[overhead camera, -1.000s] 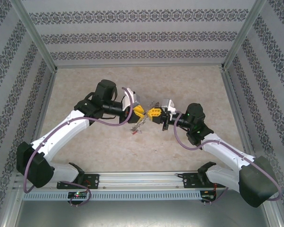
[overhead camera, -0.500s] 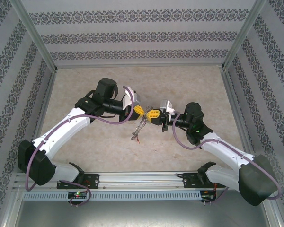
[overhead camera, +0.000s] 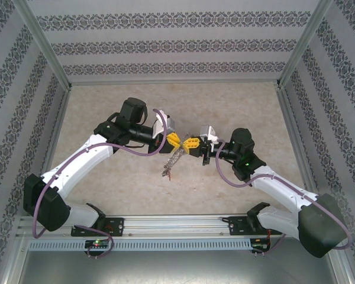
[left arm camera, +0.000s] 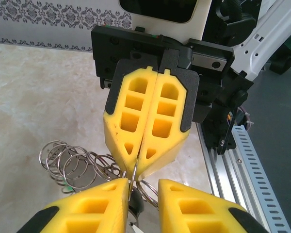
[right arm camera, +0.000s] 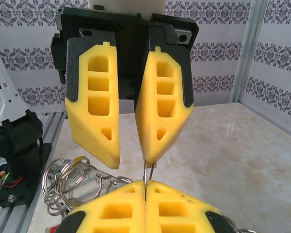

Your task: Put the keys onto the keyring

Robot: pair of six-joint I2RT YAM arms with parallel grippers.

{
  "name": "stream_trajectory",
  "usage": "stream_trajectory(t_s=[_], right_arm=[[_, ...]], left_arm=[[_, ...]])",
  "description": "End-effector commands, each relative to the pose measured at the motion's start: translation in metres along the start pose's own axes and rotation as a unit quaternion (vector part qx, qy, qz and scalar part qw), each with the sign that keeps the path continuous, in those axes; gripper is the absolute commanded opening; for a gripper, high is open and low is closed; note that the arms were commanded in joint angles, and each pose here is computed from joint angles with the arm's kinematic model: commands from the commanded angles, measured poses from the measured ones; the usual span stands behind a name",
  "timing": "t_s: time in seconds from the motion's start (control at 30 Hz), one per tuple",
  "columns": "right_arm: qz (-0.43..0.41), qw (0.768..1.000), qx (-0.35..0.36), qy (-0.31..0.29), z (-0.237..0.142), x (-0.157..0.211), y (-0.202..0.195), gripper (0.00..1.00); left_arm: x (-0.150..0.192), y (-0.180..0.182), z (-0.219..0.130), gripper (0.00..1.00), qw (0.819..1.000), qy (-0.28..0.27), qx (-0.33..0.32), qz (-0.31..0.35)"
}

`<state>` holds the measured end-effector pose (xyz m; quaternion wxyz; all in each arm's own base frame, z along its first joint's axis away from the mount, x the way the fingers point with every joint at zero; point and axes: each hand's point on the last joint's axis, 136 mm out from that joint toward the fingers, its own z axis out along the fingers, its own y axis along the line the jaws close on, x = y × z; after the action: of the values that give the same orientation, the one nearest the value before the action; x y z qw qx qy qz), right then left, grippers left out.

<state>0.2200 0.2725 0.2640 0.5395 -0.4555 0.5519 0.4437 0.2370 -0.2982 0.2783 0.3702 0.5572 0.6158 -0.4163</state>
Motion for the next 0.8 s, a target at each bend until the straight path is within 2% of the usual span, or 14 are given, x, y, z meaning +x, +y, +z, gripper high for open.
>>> stream_trajectory(t_s=[0.0,0.27,0.33,0.77], right_arm=[[-0.049,0.998,-0.027,-0.033,0.005,-0.030,0.006,0.00],[-0.053,0.997,-0.036,-0.036,0.008,-0.034,0.007,0.00],[-0.053,0.997,-0.036,-0.036,0.008,-0.034,0.008,0.00],[-0.053,0.996,-0.059,-0.032,0.011,-0.033,0.017,0.00]], left_arm=[[-0.002,-0.009,0.004,0.25,0.999,-0.009,0.031,0.013],[-0.001,-0.004,0.004,0.32,1.000,-0.003,0.017,0.014],[0.003,0.001,0.004,0.44,1.000,0.004,-0.001,0.016],[0.007,0.001,0.003,0.45,1.000,0.003,-0.011,0.017]])
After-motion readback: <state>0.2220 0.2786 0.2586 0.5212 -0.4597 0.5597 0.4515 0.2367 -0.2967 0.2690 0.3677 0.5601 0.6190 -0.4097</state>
